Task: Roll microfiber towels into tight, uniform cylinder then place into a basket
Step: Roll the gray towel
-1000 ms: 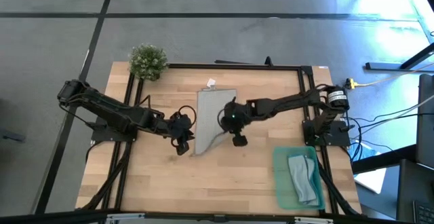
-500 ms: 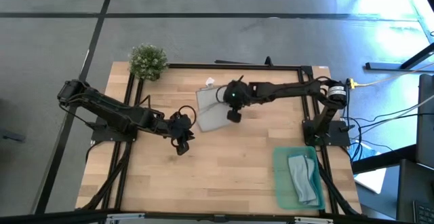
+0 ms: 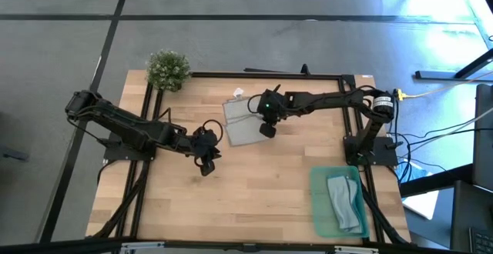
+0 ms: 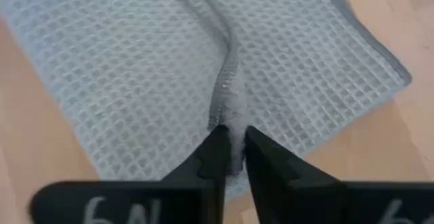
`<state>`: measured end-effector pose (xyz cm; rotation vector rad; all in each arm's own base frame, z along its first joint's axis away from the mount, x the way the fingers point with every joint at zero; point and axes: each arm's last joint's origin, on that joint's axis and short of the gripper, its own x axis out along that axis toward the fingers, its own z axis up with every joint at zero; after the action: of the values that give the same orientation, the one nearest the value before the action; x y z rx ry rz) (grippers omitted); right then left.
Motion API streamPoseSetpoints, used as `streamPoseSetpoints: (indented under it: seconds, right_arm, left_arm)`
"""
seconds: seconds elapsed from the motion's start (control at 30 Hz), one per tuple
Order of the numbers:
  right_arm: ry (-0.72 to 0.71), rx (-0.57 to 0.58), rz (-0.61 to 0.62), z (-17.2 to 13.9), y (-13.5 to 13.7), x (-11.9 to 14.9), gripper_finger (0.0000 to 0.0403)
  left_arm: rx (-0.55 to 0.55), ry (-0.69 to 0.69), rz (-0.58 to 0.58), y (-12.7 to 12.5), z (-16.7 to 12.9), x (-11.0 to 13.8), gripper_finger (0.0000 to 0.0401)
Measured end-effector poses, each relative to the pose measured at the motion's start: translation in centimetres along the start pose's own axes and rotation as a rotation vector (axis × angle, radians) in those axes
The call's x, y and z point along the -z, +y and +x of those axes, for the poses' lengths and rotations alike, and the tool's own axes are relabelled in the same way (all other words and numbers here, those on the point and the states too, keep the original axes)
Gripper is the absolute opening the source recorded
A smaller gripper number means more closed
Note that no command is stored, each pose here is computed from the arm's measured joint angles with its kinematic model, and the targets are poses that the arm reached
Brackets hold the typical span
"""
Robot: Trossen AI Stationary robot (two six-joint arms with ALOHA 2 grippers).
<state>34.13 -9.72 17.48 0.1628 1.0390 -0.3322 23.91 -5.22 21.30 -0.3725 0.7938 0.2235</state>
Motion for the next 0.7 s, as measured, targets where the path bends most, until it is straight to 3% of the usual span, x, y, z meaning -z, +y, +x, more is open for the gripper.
streamPoseSetpoints:
  seconds: [0.2, 0.4, 0.6, 0.7]
  right_arm:
    - [0.016, 0.008, 0.037, 0.0, -0.5, 0.1, 0.0113]
    - [0.124, -0.013, -0.122, -1.5, -0.6, -0.6, 0.0179]
    - [0.193, -0.292, -0.33, -2.5, 1.0, -0.3, 0.0196]
    - [0.16, -0.313, -0.421, -2.2, 2.0, -0.1, 0.0197]
  left_arm:
    - [0.0, 0.0, -0.002, 0.0, 0.0, 0.0, 0.0078]
    - [-0.023, -0.009, -0.031, 0.7, 0.2, -0.4, 0.0078]
    - [-0.076, -0.005, 0.031, 2.1, 0.8, -1.1, 0.0078]
    - [-0.092, 0.0, 0.049, 2.5, 1.9, -1.4, 0.0078]
